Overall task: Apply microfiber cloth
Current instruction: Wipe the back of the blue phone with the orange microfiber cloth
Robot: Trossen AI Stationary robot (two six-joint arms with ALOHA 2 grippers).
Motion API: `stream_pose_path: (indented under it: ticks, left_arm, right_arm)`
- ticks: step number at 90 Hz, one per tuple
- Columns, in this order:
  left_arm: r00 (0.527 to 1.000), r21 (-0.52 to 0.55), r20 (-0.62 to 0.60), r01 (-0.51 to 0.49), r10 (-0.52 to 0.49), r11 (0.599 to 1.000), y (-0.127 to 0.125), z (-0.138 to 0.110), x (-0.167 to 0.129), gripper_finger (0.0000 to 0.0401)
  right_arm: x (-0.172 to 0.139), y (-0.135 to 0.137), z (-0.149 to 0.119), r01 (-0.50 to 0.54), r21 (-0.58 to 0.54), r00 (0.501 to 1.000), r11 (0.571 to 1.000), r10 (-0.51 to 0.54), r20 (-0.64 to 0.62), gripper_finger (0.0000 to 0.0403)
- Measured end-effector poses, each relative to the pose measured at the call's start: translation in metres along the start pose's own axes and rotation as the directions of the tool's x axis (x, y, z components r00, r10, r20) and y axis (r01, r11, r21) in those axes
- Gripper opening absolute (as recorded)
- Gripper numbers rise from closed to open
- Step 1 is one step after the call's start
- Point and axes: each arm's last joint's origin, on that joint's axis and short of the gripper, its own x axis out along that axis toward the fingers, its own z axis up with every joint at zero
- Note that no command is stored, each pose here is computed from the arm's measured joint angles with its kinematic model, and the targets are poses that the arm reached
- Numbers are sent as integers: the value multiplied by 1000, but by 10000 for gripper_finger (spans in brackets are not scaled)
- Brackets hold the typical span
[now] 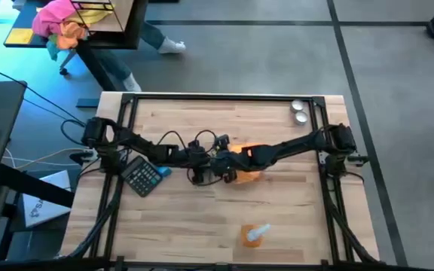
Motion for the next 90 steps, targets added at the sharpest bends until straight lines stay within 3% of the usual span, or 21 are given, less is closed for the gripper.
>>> stream_pose_path:
  ticks: [25, 38, 43, 48, 55, 66, 77, 90]
  left_arm:
    - [985, 36, -86, -147, 150, 988, 12, 8, -45, 147]
    - [979, -14, -99, -182, 179, 983, 13, 10, -60, 147]
    - [981, -26, -91, -177, 174, 984, 11, 11, -63, 147]
    - [981, -25, -87, -176, 173, 984, 9, 11, -63, 147]
    - [981, -19, -87, -174, 171, 985, 6, 11, -64, 147]
    - [984, -31, -56, -171, 169, 985, 5, 14, -61, 147]
    - [991, -57, -11, -137, 136, 989, 2, 17, -52, 147]
    - [994, -28, -15, -106, 106, 994, -7, 10, -33, 147]
  right_arm:
    - [1, 1, -2, -31, 71, 1000, 997, 31, -2, 190]
    - [-11, 3, -17, -68, 65, 979, 996, 80, -190, 190]
    - [-25, -2, -21, -98, 117, 956, 988, 126, -264, 190]
    - [-39, -9, -27, -144, 232, 929, 962, 212, -302, 190]
    - [-45, -12, -40, -228, 397, 870, 889, 369, -327, 190]
    - [-34, -1, -65, -255, 506, 800, 824, 473, -368, 190]
    - [-12, 18, -86, -266, 600, 789, 755, 528, -314, 189]
    - [-3, 26, -92, -248, 635, 834, 732, 495, -245, 141]
